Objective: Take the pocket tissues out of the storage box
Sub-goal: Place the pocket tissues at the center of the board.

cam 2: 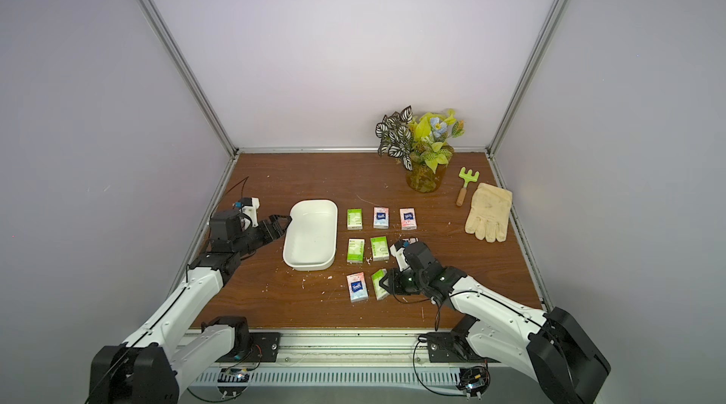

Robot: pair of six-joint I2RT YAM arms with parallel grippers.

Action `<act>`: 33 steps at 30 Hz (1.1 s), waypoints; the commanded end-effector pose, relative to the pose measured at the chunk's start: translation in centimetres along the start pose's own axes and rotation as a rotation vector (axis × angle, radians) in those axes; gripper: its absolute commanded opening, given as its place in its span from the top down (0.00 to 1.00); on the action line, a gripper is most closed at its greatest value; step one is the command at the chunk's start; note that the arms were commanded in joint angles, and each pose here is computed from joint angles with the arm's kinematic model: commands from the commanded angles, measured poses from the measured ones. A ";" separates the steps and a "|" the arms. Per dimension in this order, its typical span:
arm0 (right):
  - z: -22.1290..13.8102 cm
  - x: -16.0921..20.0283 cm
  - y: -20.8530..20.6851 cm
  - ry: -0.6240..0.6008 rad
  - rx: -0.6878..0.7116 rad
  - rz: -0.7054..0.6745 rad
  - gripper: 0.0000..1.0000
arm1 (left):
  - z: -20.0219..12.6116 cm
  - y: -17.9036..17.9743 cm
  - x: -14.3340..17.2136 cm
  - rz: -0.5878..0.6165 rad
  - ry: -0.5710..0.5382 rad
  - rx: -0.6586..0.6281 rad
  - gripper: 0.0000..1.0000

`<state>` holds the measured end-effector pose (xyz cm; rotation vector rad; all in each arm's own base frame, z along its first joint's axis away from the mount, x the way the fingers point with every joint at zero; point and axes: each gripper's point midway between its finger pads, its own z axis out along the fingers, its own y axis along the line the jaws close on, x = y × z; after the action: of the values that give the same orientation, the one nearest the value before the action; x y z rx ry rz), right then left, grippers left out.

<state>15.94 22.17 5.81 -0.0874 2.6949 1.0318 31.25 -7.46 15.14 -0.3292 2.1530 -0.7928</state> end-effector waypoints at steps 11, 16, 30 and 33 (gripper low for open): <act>-0.5 -0.5 -2.6 -0.022 0.109 0.069 0.46 | -0.2 0.3 -0.4 0.005 -0.010 -0.017 0.19; -1.4 -1.4 -3.1 -0.037 0.189 0.043 0.38 | -0.2 0.2 -0.6 0.009 -0.010 -0.017 0.19; -0.5 -1.6 -1.9 0.025 0.160 0.006 0.40 | -0.1 0.4 -0.3 0.007 0.002 -0.024 0.19; -0.2 -1.5 -1.7 0.030 0.140 0.007 0.42 | 0.0 0.5 -0.2 0.007 0.005 -0.026 0.19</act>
<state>17.00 19.51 4.02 -0.0275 2.8258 0.7726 31.22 -7.36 14.78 -0.3381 2.1656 -0.7854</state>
